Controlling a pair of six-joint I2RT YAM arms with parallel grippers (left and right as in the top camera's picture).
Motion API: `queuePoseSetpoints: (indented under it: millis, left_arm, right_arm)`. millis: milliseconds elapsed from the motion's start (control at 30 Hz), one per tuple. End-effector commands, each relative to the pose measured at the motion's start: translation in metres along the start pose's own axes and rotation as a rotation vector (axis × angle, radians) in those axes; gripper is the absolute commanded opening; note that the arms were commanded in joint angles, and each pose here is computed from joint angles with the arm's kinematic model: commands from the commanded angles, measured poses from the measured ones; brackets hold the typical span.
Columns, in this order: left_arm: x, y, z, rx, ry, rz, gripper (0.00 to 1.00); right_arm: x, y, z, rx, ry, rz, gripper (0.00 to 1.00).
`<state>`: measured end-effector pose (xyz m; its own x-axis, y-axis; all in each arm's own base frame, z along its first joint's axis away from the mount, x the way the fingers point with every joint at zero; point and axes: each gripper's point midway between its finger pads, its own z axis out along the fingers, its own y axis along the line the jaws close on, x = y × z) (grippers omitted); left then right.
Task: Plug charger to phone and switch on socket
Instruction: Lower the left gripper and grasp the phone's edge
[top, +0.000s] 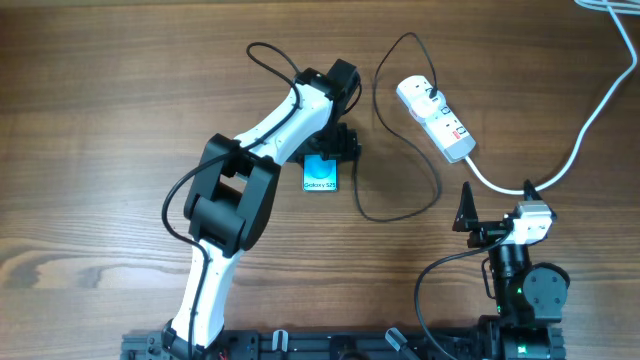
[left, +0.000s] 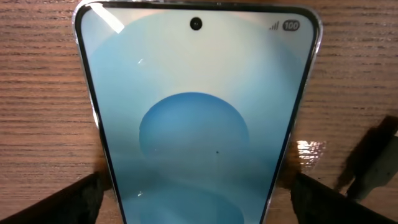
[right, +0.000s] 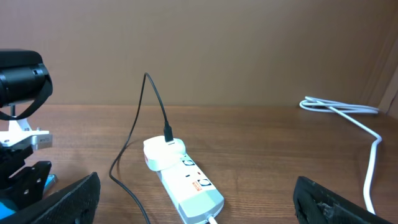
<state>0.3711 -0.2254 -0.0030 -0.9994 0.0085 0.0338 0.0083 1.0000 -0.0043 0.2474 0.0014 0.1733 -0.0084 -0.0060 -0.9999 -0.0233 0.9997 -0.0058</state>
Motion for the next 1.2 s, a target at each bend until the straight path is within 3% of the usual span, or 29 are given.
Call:
queuePoseSetpoints:
  millis: [0, 100, 167, 467, 800, 1167]
  left_arm:
    - [0.014, 0.006, 0.032, -0.031, 0.086, 0.004, 0.95]
    - [0.014, 0.006, 0.032, -0.032, 0.086, 0.000, 0.91]
    - [0.014, 0.006, 0.032, -0.032, 0.086, 0.000, 0.80]
    - [0.012, 0.005, 0.032, -0.028, 0.079, 0.001, 0.72]
    - [0.008, 0.004, 0.029, -0.020, 0.067, -0.001, 0.68]
    - [-0.003, -0.001, -0.013, -0.003, 0.037, -0.004, 0.65]
  right_arm:
    - [-0.001, -0.004, 0.000, 0.018, -0.006, -0.017, 1.00]
    - [-0.001, -0.004, 0.000, 0.018, -0.006, -0.017, 1.00]
    - [-0.001, -0.004, 0.000, 0.018, -0.006, -0.018, 1.00]
    - [-0.001, -0.004, 0.000, 0.018, -0.006, -0.017, 1.00]
    - [-0.001, -0.004, 0.000, 0.018, -0.006, -0.017, 1.00]
    - [-0.001, -0.004, 0.000, 0.018, -0.006, -0.017, 1.00]
